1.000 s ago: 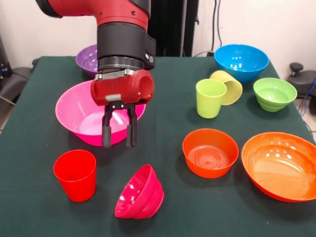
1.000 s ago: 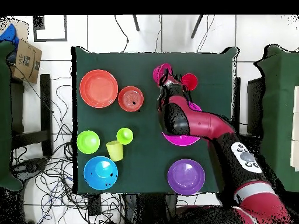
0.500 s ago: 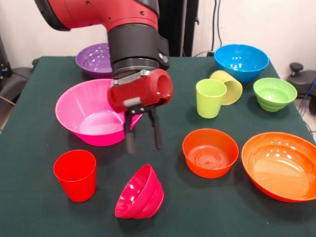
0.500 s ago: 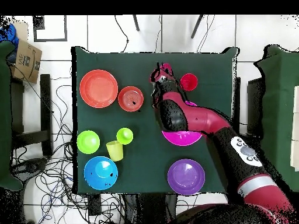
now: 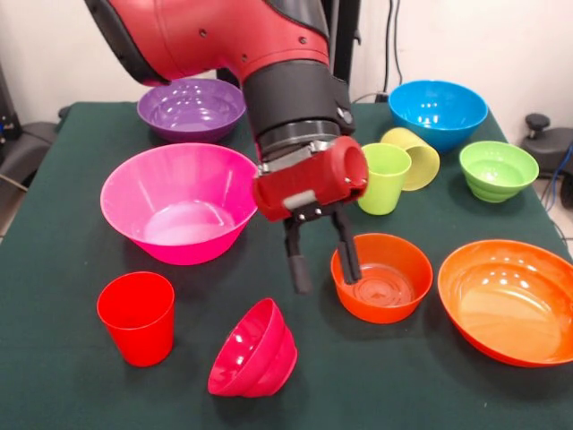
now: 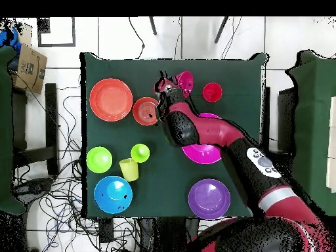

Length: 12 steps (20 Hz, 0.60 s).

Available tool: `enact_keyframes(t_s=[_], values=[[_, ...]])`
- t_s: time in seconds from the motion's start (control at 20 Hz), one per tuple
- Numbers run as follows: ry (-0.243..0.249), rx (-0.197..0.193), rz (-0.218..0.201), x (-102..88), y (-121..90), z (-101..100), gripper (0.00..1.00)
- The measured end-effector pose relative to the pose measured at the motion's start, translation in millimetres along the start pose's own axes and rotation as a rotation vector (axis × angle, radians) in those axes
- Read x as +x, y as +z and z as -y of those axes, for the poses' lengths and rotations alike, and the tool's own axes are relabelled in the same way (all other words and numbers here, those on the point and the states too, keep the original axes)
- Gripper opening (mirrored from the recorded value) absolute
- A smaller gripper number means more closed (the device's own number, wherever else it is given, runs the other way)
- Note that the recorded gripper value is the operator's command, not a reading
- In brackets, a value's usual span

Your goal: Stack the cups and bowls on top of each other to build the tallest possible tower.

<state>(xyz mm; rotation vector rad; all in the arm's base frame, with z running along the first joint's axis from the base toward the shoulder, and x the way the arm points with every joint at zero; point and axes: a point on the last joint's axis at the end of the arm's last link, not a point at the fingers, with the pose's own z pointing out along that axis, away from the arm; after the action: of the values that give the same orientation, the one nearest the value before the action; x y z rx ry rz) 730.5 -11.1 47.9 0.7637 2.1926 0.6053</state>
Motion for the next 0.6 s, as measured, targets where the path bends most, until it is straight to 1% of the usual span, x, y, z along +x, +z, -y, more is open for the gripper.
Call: enact_keyframes(t_s=[0.1, 0.15, 0.35, 0.45, 0.6], values=[[-0.010, 0.006, -0.009, 7.4, 1.8, -0.3, 1.00], [-0.027, 0.016, -0.020, 16.9, 3.7, -1.4, 1.00], [-0.064, 0.034, -0.037, 32.8, 6.6, -3.7, 1.00], [-0.077, 0.040, -0.044, 38.6, 7.1, -4.3, 1.00], [-0.079, 0.045, -0.043, 37.9, 6.6, -2.0, 1.00]])
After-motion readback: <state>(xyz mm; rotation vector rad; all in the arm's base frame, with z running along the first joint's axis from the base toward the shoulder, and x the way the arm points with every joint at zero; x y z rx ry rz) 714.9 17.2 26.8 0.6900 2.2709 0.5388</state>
